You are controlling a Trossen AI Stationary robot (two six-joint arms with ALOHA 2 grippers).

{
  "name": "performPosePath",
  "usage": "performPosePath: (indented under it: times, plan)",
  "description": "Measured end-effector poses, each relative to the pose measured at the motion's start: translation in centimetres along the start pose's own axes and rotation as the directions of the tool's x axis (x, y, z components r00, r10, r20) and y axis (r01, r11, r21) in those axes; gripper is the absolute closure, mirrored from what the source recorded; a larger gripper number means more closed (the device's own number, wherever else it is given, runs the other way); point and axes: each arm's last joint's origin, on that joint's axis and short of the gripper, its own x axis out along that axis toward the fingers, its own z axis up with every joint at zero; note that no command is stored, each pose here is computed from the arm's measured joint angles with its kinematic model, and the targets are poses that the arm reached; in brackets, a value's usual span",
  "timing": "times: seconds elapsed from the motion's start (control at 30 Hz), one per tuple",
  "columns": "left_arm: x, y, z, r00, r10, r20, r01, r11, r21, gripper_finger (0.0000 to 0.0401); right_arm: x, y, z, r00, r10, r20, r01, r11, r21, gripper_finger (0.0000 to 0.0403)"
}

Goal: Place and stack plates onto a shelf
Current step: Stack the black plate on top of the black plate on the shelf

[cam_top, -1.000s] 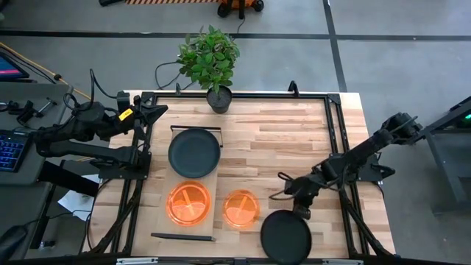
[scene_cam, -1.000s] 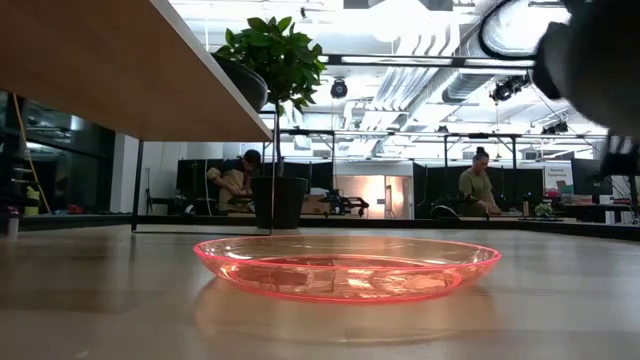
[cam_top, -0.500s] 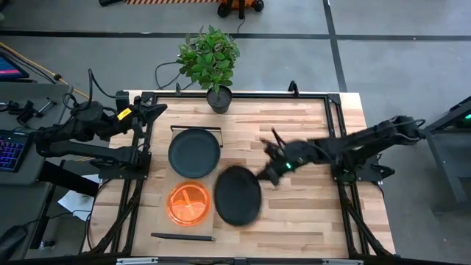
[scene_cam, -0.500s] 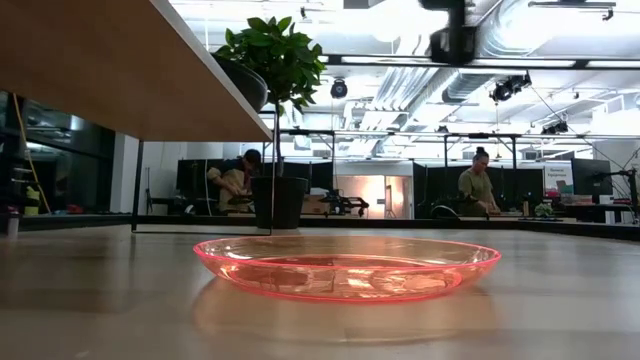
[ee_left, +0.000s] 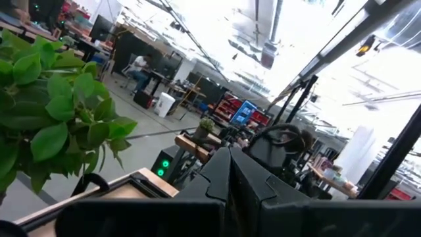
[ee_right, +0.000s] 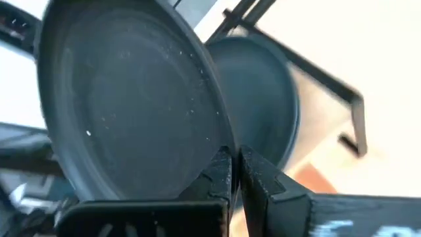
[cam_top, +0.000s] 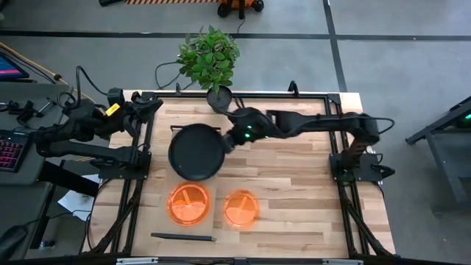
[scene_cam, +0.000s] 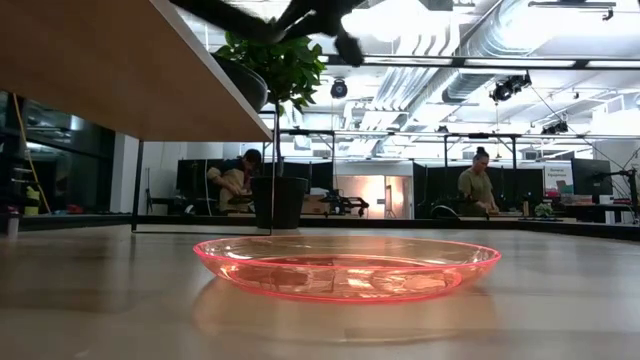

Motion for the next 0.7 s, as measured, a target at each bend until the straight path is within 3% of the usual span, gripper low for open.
performPosePath:
  times: [0.23, 0.7]
  plan:
    - [0.0, 0.0, 0.0, 1.000, 0.000, -0.001, 0.000, 1.000, -0.001, 0.0401, 2.7, -0.4, 0.8, 1.000, -0.031, 0.008, 0.031, 0.999, 0.010, 0.0403]
    - [0.0, 0.0, 0.0, 1.000, 0.000, -0.003, 0.000, 1.000, -0.005, 0.0401, 2.9, -0.9, 0.4, 0.998, -0.065, -0.021, 0.066, 0.998, 0.008, 0.0388]
